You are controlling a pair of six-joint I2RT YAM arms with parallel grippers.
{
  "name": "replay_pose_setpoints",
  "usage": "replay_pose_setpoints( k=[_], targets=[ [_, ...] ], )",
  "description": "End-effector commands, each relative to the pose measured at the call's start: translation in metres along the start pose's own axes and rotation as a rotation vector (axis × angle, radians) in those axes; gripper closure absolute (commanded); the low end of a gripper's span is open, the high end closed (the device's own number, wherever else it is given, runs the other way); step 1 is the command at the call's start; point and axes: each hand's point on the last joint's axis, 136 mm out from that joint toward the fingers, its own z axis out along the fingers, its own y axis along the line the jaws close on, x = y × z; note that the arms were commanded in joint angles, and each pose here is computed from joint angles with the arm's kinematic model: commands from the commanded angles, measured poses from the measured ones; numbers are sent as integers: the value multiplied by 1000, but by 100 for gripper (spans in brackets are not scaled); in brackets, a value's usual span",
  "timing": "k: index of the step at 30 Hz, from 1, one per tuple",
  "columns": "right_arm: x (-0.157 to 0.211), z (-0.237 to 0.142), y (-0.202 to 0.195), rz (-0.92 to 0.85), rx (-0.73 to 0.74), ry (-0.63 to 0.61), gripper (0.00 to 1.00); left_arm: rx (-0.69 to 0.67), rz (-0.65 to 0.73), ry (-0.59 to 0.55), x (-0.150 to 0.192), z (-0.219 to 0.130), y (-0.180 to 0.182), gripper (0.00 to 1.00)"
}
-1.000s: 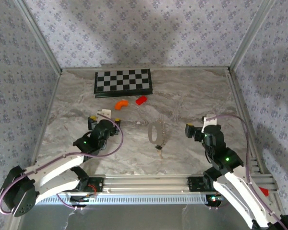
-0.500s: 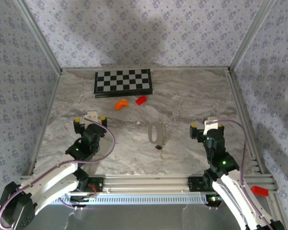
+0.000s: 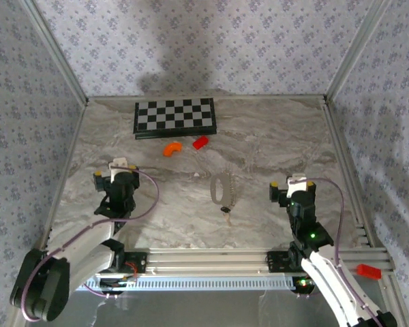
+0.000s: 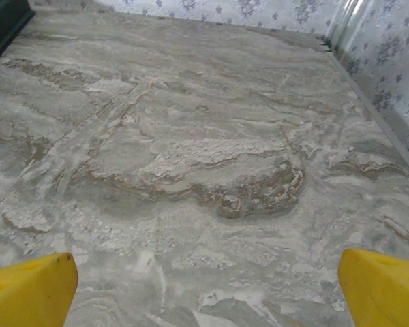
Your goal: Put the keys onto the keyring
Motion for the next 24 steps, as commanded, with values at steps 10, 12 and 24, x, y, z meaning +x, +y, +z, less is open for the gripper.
replay_pose_setpoints(
  k=[10, 12, 24],
  targets=[
    [-19, 18, -14, 25, 73, -82, 0, 84, -66, -32, -19, 39, -23, 1],
    [-20, 23, -16, 27, 78, -89, 0, 66, -78, -30, -21, 49, -21, 0],
    [-32, 61, -29, 114, 75, -159, 0, 61, -76, -40, -28, 72, -20, 1]
  ],
)
